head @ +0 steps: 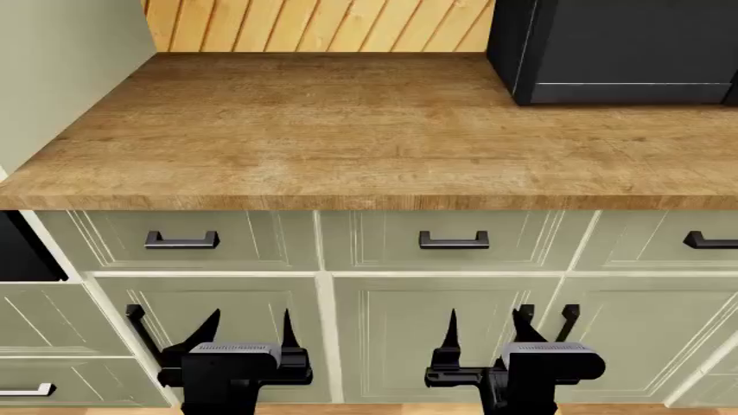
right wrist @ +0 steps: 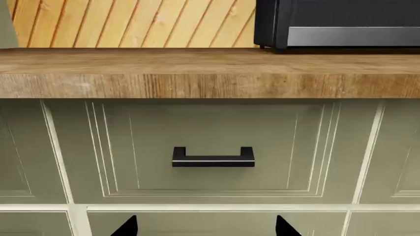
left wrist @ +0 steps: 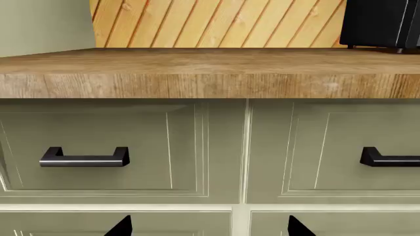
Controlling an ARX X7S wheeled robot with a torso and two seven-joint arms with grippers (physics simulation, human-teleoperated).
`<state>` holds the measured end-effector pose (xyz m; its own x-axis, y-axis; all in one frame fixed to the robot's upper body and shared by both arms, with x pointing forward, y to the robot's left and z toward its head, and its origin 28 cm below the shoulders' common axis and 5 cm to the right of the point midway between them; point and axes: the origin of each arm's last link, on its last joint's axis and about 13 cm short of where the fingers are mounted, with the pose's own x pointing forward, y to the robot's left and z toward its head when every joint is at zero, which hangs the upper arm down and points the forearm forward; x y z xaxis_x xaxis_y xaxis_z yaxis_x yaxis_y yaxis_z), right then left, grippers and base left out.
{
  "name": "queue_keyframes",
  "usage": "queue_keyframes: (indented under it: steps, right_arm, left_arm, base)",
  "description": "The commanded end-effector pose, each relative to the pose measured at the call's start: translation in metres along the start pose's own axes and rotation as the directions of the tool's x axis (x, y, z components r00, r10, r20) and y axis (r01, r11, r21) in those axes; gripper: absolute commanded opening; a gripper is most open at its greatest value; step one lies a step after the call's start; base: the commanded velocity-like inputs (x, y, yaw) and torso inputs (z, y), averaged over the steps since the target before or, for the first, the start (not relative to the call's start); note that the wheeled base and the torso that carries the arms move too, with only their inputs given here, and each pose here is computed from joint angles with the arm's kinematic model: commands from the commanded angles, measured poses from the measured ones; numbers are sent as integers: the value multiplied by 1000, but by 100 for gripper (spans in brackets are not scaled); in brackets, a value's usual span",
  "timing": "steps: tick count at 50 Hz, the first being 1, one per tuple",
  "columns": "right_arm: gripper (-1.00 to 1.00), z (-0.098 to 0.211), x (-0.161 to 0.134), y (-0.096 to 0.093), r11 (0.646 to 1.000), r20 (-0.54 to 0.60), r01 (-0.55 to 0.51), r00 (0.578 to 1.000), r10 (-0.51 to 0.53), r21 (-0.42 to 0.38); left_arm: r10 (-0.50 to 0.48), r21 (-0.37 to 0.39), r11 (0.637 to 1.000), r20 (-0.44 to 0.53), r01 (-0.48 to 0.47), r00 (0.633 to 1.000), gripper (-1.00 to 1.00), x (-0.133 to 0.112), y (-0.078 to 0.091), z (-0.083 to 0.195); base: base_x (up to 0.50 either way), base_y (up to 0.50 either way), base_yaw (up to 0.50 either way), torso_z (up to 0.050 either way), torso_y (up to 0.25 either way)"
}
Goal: Preheat the oven by turning the temperature knob.
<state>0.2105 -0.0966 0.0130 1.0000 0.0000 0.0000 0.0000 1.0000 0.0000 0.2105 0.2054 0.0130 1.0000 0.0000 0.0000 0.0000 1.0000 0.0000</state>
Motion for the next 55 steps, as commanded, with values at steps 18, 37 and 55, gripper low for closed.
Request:
queue_keyframes:
  steps: [18, 37, 55]
  right_arm:
    - [100, 58, -2, -3, 951, 290, 175, 952, -97, -255]
    - [100, 94, -14, -2, 947, 407, 204, 909, -88, -250]
    - [100, 189, -24, -5, 933, 678, 279, 733, -54, -228]
  left_arm:
    - [-26, -53, 998, 306, 45, 952, 100, -6, 5, 72]
    - [-8, -51, 998, 440, 34, 898, 100, -14, 8, 105]
    - [-4, -77, 993, 725, 87, 689, 100, -25, 4, 206]
  base:
    - [0, 0, 0, 0, 0]
    - [0, 0, 0, 0, 0]
    - [0, 0, 0, 0, 0]
